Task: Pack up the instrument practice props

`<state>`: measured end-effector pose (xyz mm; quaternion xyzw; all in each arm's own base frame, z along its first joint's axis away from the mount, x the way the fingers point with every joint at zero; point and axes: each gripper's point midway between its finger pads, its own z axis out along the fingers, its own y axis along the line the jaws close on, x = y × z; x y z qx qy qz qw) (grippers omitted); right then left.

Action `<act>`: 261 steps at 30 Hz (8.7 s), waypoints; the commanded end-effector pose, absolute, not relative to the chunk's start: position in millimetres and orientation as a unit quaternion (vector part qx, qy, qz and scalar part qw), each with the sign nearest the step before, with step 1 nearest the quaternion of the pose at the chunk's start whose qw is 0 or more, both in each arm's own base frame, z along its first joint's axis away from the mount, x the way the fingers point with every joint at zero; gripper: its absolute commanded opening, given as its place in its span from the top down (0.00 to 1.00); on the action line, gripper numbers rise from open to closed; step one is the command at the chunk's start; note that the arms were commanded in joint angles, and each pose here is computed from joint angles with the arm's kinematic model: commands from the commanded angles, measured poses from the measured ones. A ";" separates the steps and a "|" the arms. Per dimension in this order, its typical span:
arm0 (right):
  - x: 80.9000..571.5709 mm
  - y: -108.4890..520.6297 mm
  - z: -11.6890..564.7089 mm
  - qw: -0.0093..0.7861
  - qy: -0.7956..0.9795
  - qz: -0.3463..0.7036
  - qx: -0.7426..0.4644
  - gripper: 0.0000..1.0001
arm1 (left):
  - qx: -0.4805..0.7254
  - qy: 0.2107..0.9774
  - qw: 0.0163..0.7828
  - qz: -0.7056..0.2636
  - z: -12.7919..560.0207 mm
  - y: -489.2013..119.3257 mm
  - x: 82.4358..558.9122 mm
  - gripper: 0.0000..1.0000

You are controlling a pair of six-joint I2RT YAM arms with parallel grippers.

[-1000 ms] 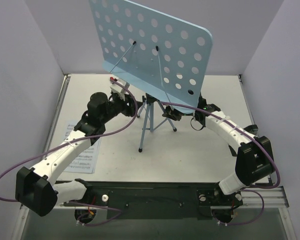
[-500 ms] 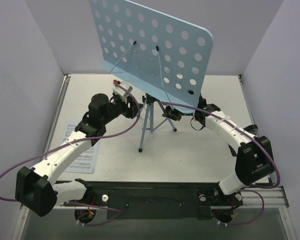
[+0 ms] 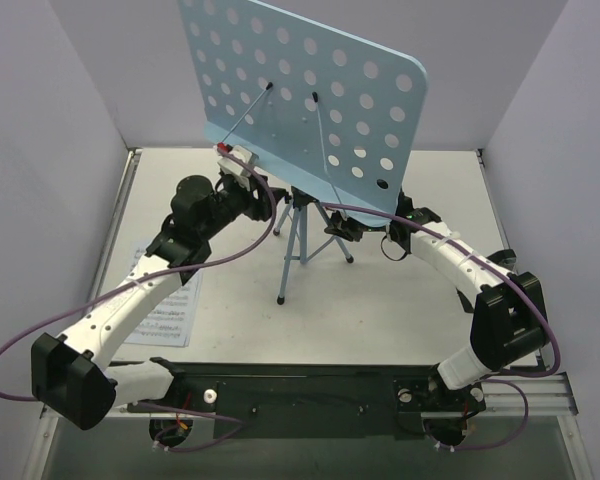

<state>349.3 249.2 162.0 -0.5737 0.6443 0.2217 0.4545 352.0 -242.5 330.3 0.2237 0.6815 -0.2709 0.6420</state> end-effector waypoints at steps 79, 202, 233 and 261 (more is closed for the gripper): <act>357.4 335.3 364.9 0.485 0.584 0.594 -0.266 1.00 | 0.425 0.706 0.500 -0.265 149.1 -302.9 262.6 1.00; 386.9 422.0 290.5 0.341 0.756 0.544 -0.129 1.00 | -0.088 0.697 0.572 -0.423 459.7 -140.9 384.6 1.00; 423.4 379.3 224.8 0.338 0.827 0.432 -0.122 0.08 | -0.234 0.730 0.552 -0.327 420.7 -120.3 408.8 1.00; 315.7 321.6 180.3 0.326 0.892 0.131 -0.283 0.01 | -0.267 0.662 0.615 -0.334 504.2 -97.0 396.2 1.00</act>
